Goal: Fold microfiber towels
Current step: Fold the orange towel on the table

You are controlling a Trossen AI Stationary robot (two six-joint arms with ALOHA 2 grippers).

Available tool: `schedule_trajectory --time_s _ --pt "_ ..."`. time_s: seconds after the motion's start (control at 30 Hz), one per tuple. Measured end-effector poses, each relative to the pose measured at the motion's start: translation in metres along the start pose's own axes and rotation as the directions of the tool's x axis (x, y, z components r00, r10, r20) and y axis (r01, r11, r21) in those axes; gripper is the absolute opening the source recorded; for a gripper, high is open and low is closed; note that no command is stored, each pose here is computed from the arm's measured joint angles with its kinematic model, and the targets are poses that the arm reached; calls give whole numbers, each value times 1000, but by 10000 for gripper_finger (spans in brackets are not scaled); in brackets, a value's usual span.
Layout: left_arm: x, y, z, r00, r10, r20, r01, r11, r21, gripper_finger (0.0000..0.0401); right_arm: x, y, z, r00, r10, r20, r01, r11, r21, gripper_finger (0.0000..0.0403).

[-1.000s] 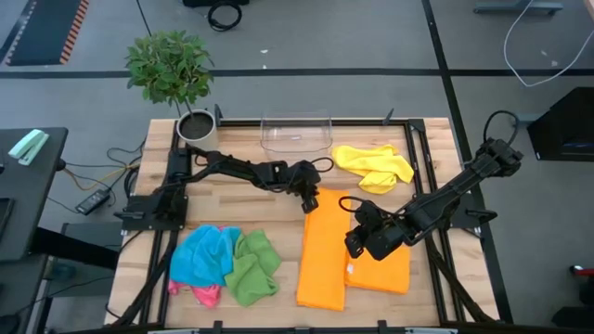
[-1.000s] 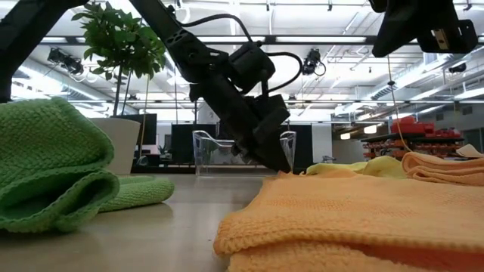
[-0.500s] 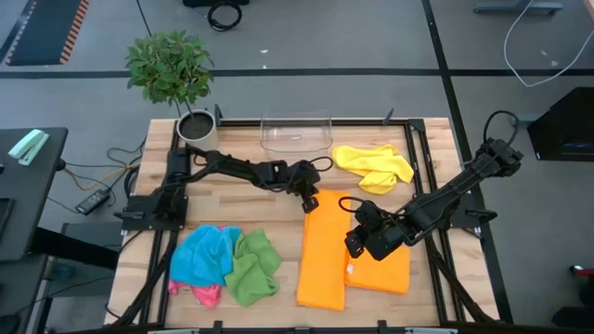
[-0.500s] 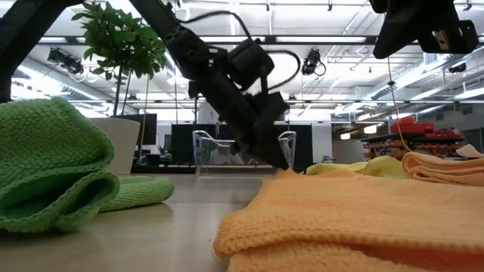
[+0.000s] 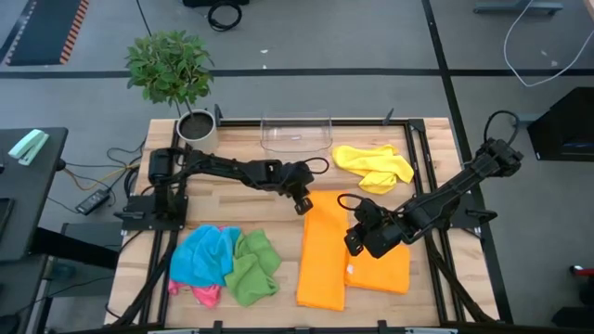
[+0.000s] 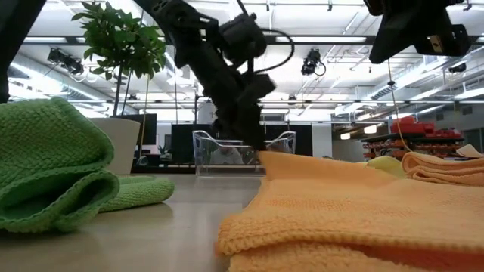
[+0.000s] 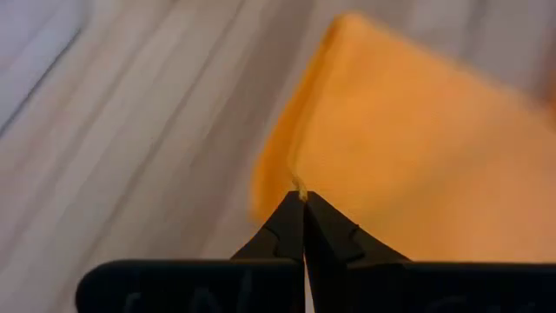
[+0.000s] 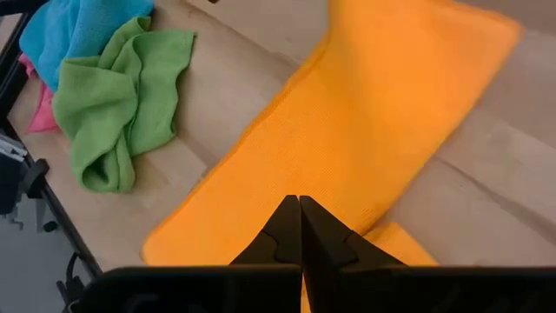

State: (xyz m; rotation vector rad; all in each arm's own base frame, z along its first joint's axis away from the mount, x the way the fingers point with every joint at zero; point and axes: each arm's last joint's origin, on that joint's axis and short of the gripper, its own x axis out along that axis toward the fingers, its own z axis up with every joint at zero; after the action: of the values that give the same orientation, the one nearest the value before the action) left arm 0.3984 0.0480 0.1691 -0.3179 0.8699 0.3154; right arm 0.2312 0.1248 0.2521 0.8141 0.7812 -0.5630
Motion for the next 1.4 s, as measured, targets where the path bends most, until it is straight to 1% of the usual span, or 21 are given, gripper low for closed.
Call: schedule_trajectory --time_s 0.17,0.23,0.33,0.37,0.47,0.57,0.67,0.77,0.87,0.97,1.0,1.07,1.13,1.2,1.23,1.33,1.4 --pt "16 10 -8 998 44 -47 -43 999 7 4 4 -1 8 1000 -10 15 10 1000 8 1" --pt "24 11 -8 999 41 -36 -41 999 3 4 5 -1 10 1000 -4 21 4 1000 16 1" --pt "30 14 -10 998 44 -41 -44 999 0 8 7 4 9 1000 19 23 -19 1000 23 1" --pt "32 14 -13 997 49 -60 -49 999 2 9 10 5 7 1000 19 17 -19 1000 17 1" --pt "36 15 -16 995 57 -78 -57 998 3 10 24 5 -2 999 -33 -13 33 999 -11 1" --pt "38 19 -16 994 65 -83 -65 998 -2 21 47 3 1 994 -109 -31 108 993 -36 1" --pt "32 27 -15 990 83 -112 -85 996 -13 48 75 -5 16 979 -189 -74 184 980 -71 1" --pt "11 36 -8 986 104 -132 -109 993 -35 82 97 -16 33 962 -246 -122 235 967 -95 1" --pt "-16 37 -4 980 107 -167 -118 992 -54 114 108 -22 50 962 -238 -132 224 968 -111 1" --pt "-35 19 -15 982 71 -174 -74 997 -14 140 116 -26 66 975 -186 -118 172 978 -120 1" --pt "-39 10 -23 983 50 -175 -51 999 2 146 120 -30 71 980 -166 -112 153 982 -112 1" --pt "-42 -11 -42 991 -16 -130 18 1000 11 155 128 -41 75 984 -143 -107 134 987 -88 1" --pt "-42 -34 -67 991 -115 -72 117 993 19 158 135 -52 77 986 -127 -108 121 991 -64 1" --pt "-41 -58 -87 977 -215 20 214 977 21 156 140 -59 75 990 -102 -102 98 994 -45 1" --pt "-40 -67 -95 968 -245 61 244 970 16 152 142 -62 74 991 -91 -99 87 995 -42 1" --pt "-32 -88 -112 954 -266 134 268 963 3 132 144 -65 72 994 -65 -84 63 998 -32 1" --pt "-25 -98 -113 951 -261 168 264 964 5 116 145 -68 70 994 -72 -87 69 997 -34 1"
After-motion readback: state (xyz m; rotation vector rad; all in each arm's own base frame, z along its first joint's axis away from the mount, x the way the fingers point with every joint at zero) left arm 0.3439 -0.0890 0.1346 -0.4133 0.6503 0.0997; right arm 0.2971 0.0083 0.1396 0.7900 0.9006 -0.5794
